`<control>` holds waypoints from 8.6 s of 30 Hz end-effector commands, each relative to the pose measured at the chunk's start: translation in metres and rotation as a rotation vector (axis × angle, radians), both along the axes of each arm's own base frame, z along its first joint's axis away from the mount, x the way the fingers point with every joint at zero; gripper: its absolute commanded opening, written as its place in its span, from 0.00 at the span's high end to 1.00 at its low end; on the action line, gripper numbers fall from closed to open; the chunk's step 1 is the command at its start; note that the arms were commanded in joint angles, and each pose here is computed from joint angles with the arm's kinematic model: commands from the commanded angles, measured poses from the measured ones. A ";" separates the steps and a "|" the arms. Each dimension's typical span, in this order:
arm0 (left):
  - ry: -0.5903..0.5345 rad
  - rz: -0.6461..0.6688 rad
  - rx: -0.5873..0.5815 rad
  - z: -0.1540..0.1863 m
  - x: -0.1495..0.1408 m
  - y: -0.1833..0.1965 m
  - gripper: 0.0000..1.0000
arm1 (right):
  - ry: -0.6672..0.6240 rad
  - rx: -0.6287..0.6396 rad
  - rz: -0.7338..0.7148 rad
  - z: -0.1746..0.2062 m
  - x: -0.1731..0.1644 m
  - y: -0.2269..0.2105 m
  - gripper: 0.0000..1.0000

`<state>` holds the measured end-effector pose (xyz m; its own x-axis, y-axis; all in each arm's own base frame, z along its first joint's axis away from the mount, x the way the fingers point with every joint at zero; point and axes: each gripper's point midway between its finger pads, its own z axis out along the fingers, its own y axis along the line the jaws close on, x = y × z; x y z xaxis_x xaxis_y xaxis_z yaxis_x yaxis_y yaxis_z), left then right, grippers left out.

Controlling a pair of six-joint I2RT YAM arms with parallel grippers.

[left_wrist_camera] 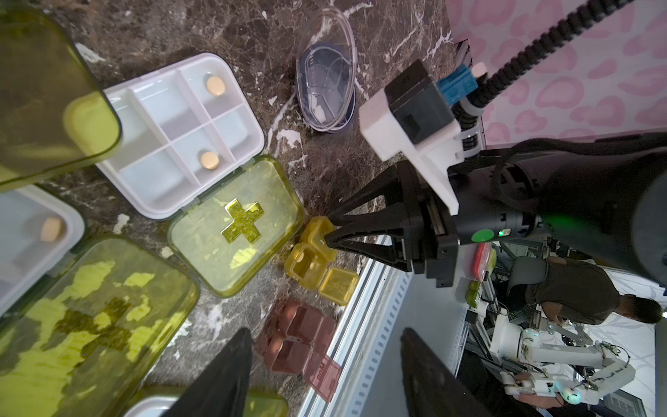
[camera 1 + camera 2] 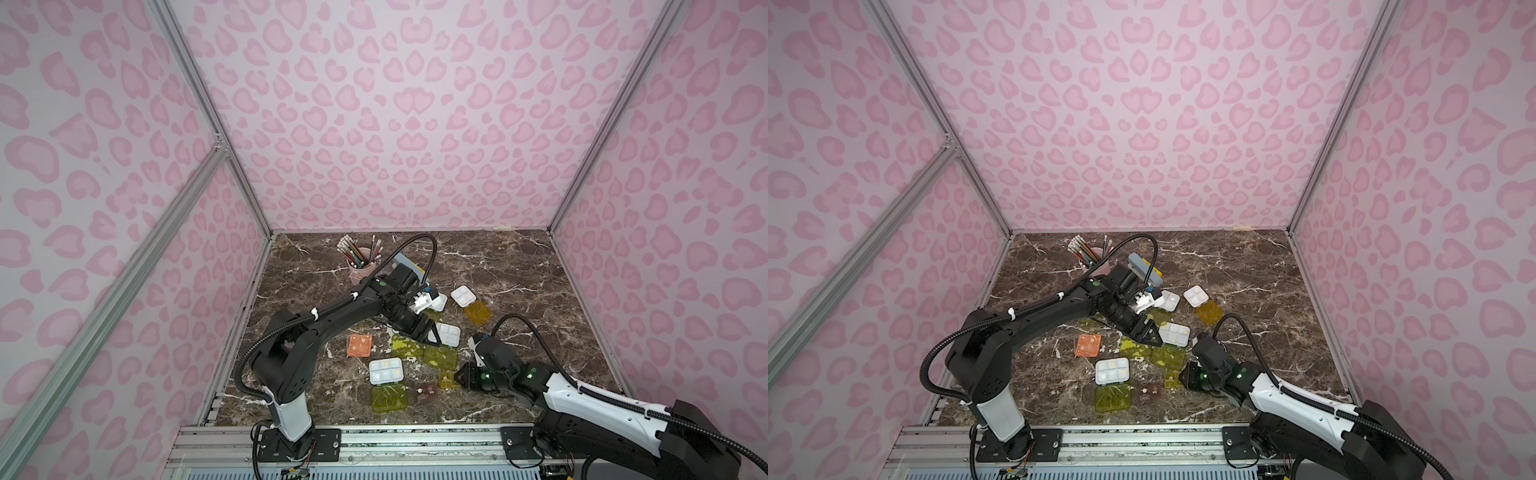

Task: Close pillboxes
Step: Close the lid on the pillbox.

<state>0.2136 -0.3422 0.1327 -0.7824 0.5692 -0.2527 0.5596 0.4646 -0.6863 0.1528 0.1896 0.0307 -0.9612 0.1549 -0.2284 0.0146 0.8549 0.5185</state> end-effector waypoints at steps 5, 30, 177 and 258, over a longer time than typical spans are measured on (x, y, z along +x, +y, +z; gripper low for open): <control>-0.019 -0.010 -0.043 0.011 0.001 -0.004 0.32 | 0.004 -0.069 -0.010 0.000 -0.003 -0.014 0.71; -0.121 0.093 -0.036 0.054 -0.019 0.012 0.37 | -0.075 -0.008 0.044 0.038 0.002 0.002 0.74; -0.077 0.090 0.259 -0.088 -0.063 -0.035 0.97 | -0.008 -0.034 0.050 -0.003 -0.006 0.006 0.92; -0.177 0.293 -0.076 0.033 -0.057 0.026 0.37 | -0.256 -0.027 -0.112 0.083 0.028 -0.021 0.34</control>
